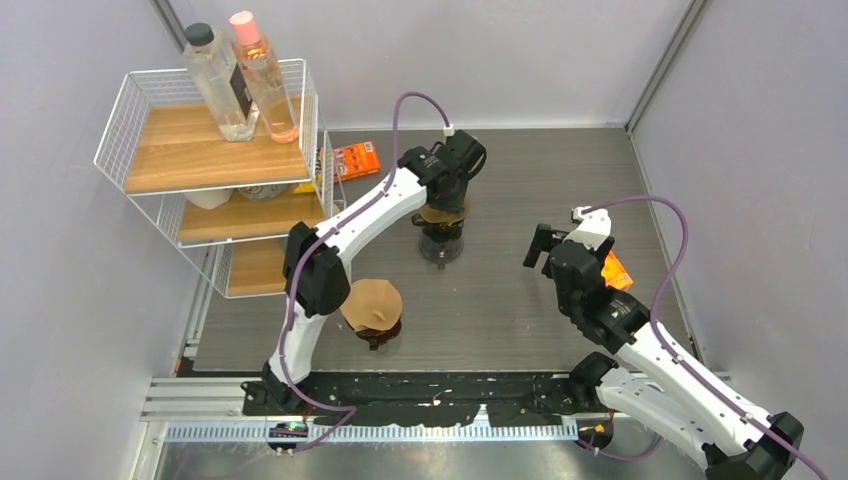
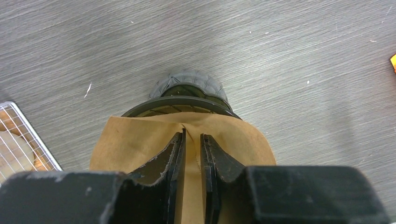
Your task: Place the coffee filter in the dripper
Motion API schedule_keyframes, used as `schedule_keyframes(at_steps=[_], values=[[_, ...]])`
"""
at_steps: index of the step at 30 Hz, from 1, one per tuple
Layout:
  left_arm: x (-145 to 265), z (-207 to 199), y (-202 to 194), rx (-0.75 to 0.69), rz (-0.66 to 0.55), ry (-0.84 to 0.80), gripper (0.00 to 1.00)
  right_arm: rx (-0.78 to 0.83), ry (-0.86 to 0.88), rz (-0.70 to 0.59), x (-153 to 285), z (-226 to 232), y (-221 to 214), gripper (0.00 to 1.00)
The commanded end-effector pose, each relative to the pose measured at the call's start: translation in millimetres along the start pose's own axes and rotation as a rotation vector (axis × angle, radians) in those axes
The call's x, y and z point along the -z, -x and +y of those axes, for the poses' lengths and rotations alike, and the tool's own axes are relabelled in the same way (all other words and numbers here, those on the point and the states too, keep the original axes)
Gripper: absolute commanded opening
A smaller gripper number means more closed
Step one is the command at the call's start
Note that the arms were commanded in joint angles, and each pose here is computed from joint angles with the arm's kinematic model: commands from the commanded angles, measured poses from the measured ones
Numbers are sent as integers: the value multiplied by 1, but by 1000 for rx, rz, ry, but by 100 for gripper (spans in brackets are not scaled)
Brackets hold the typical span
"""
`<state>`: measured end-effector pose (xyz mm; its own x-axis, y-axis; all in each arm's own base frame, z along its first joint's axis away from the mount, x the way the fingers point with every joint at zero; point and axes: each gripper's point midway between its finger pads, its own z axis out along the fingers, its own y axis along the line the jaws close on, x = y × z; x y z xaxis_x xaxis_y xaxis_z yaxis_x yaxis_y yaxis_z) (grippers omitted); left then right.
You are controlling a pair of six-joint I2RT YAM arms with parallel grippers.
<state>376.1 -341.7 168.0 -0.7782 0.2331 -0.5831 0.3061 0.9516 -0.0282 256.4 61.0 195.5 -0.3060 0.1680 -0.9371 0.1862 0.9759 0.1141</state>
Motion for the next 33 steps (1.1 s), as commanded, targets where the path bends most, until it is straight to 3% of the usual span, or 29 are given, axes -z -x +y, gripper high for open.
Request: schedule_keyframes(at_steps=[1,14,25,33], values=[[3,3,8,-19,-17,15,23,-29,-12,-25,2,-2,8,95],[-6,-7,-7,-29,37,-37,21,-34,-3,-24,3,-2,9,95],[-7,-4,-11,-25,57,-30,28,-39,-2,-24,3,-2,8,95],[-2,-8,-14,-23,68,-58,42,-42,-24,-25,3,-6,8,95]])
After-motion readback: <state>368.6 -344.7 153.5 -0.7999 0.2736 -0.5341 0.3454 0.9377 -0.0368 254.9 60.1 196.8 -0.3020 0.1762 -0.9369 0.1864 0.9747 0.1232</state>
